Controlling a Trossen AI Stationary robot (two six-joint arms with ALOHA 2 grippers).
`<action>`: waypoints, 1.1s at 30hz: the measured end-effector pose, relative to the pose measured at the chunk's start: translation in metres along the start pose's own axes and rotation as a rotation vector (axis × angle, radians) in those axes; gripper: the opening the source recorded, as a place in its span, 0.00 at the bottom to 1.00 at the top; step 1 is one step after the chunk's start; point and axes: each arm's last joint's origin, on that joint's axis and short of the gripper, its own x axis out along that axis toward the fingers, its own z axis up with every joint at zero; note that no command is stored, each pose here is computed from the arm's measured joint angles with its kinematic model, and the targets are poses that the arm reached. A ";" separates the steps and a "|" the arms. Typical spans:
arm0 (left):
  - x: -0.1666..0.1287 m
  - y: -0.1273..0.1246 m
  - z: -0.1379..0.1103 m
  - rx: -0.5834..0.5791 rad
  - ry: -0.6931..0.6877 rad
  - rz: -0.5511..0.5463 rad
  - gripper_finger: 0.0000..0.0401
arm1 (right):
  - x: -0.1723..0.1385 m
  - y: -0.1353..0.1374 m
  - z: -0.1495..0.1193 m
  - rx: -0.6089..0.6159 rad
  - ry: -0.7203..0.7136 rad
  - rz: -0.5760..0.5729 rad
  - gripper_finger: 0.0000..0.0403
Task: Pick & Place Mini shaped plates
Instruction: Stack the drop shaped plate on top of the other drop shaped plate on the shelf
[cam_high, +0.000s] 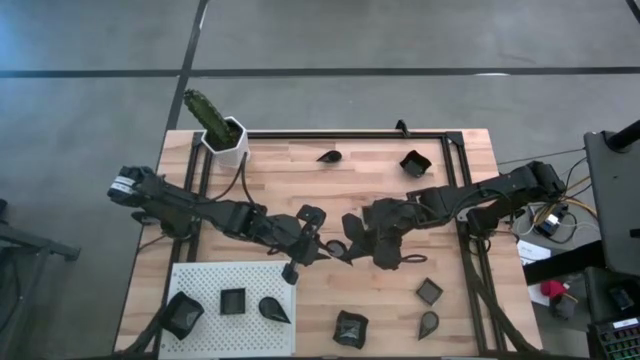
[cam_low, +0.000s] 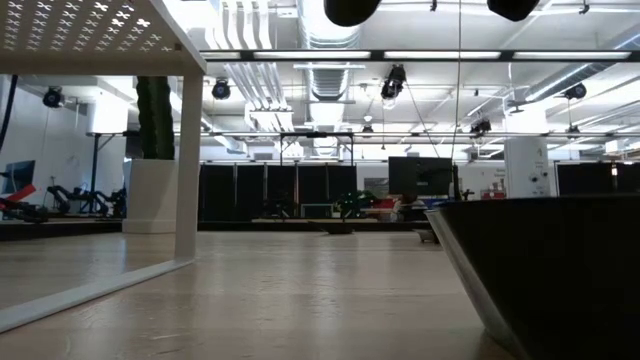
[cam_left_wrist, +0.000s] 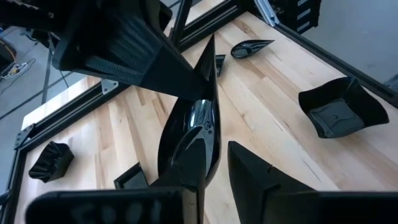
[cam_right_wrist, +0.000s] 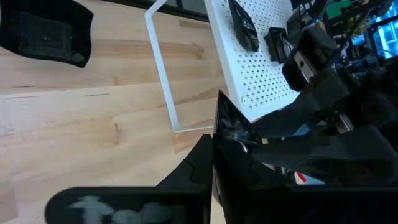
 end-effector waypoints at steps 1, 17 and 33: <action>0.000 0.000 0.000 0.000 0.000 0.000 0.12 | 0.000 0.000 0.000 0.000 0.000 0.000 0.02; 0.001 0.002 -0.002 0.011 0.006 -0.006 0.00 | 0.000 -0.001 0.000 0.035 0.004 -0.010 0.02; -0.001 0.002 -0.002 0.005 0.011 -0.005 0.00 | 0.000 -0.003 0.001 0.046 -0.004 -0.033 0.02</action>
